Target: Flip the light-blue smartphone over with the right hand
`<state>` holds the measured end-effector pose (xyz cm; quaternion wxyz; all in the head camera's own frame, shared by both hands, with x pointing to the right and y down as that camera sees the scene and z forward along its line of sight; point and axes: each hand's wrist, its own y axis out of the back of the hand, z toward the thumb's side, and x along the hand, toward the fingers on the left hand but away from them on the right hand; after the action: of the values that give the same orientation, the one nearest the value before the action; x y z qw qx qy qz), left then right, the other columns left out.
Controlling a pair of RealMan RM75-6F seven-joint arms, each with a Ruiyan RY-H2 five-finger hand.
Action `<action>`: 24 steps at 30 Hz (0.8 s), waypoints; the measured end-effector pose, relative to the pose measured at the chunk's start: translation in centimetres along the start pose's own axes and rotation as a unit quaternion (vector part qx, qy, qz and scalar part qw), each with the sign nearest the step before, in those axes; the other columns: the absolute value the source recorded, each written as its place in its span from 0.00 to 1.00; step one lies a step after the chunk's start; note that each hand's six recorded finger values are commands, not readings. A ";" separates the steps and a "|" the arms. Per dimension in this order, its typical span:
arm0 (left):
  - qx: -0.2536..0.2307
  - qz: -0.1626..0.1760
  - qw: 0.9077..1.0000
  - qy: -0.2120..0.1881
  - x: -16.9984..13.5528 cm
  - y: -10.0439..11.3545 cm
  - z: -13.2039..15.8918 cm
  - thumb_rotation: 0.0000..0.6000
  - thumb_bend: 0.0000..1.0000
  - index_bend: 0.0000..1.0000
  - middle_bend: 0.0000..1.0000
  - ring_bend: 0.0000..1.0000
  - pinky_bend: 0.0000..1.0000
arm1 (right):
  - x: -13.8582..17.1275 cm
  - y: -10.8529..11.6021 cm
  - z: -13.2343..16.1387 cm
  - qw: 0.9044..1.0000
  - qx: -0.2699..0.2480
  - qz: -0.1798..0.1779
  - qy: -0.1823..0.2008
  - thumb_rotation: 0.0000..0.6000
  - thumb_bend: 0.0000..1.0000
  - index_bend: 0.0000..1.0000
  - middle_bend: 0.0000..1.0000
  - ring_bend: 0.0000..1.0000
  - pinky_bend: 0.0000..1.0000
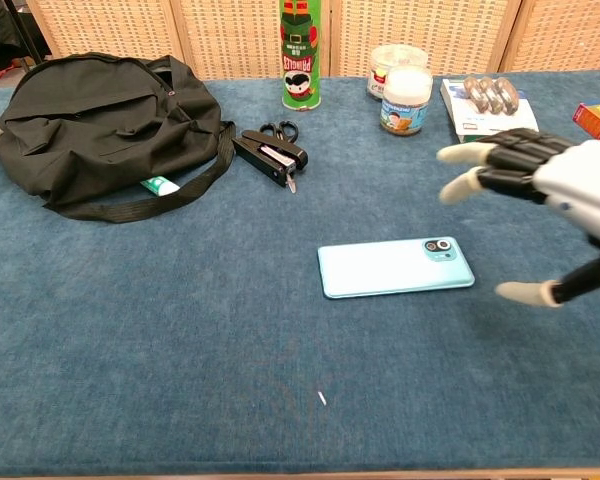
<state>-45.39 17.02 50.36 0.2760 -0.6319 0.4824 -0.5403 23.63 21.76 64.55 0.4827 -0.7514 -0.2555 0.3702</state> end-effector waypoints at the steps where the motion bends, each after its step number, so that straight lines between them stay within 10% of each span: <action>1: 0.000 0.000 1.000 0.000 0.0 0.0 0.0 1.00 0.00 0.00 0.00 0.00 0.00 | -0.6 -0.2 0.5 1.000 0.002 0.002 0.004 1.00 0.26 0.23 0.02 0.00 0.00; 24: -0.009 -0.001 1.000 0.005 0.1 0.5 -0.4 1.00 0.00 0.00 0.00 0.00 0.00 | -5.4 -5.7 1.9 0.996 0.068 0.059 -0.023 1.00 0.34 0.23 0.03 0.00 0.00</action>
<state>-45.96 16.83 50.12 0.2678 -0.6320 0.4879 -0.5392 18.74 21.05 70.98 0.5041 -0.7217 -0.1963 0.4320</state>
